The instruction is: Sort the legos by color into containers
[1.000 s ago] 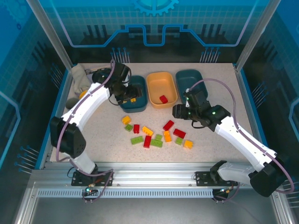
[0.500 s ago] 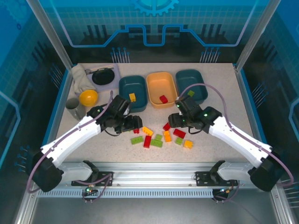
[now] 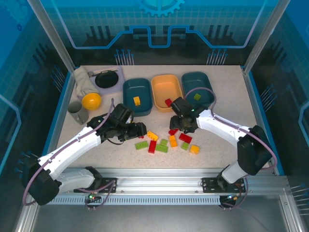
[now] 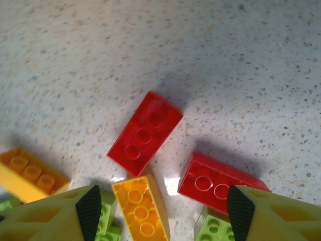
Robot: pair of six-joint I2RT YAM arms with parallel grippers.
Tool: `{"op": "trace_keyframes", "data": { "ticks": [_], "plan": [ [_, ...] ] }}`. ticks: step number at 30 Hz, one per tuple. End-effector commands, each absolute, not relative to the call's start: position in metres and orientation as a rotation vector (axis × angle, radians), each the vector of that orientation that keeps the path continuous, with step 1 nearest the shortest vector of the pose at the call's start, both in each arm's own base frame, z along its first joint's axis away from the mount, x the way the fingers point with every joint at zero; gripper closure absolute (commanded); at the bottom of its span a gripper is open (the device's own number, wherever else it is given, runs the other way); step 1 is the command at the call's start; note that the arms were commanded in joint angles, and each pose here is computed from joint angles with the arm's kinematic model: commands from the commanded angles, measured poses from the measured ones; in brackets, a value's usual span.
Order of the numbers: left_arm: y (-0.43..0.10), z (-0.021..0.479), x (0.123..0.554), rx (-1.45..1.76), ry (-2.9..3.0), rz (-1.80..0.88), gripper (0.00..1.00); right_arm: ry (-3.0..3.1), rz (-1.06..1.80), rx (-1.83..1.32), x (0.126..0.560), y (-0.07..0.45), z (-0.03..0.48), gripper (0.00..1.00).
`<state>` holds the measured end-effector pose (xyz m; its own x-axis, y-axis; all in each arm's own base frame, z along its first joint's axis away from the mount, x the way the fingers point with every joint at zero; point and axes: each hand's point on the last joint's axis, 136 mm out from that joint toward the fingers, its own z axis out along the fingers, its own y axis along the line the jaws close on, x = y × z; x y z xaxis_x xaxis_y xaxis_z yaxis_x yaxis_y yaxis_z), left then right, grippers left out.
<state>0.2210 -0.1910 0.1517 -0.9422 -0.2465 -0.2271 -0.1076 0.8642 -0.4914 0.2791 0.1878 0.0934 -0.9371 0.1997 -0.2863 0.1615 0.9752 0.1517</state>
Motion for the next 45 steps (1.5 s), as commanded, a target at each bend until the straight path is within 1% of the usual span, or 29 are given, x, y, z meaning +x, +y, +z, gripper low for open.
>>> {"op": "trace_keyframes", "data": {
  "ticks": [1,4,10,15,23,30,33,35,37,39,42,45],
  "plan": [
    [-0.191,0.157,0.222,-0.269,2.725,-0.707,0.24,2.795,0.262,0.497,0.292,0.190,0.091,0.29],
    [-0.190,0.158,0.222,-0.273,2.720,-0.712,0.24,2.808,0.269,0.545,0.299,0.194,0.082,0.29],
    [-0.190,0.161,0.221,-0.274,2.707,-0.722,0.24,2.839,0.265,0.639,0.303,0.198,0.062,0.32],
    [-0.192,0.169,0.222,-0.256,2.668,-0.758,0.24,2.852,0.305,0.654,0.311,0.210,0.048,0.36],
    [-0.193,0.185,0.220,-0.224,2.594,-0.820,0.24,2.879,0.262,0.677,0.313,0.210,0.033,0.40],
    [-0.194,0.186,0.221,-0.224,2.592,-0.825,0.24,2.900,0.239,0.704,0.312,0.212,0.022,0.49],
    [-0.193,0.186,0.221,-0.225,2.591,-0.820,0.24,2.898,0.231,0.712,0.315,0.213,0.020,0.54],
    [-0.193,0.186,0.221,-0.224,2.588,-0.819,0.24,2.898,0.216,0.718,0.315,0.211,0.019,0.61],
    [-0.193,0.188,0.221,-0.224,2.583,-0.817,0.24,2.880,0.194,0.721,0.316,0.206,0.023,0.69],
    [-0.192,0.190,0.222,-0.225,2.575,-0.815,0.24,2.846,0.191,0.704,0.319,0.202,0.034,0.73],
    [-0.192,0.195,0.225,-0.225,2.565,-0.811,0.24,2.798,0.175,0.633,0.320,0.195,0.061,0.74],
    [-0.192,0.202,0.231,-0.236,2.553,-0.794,0.23,2.717,0.202,0.472,0.328,0.196,0.101,0.75]
  ]
}}
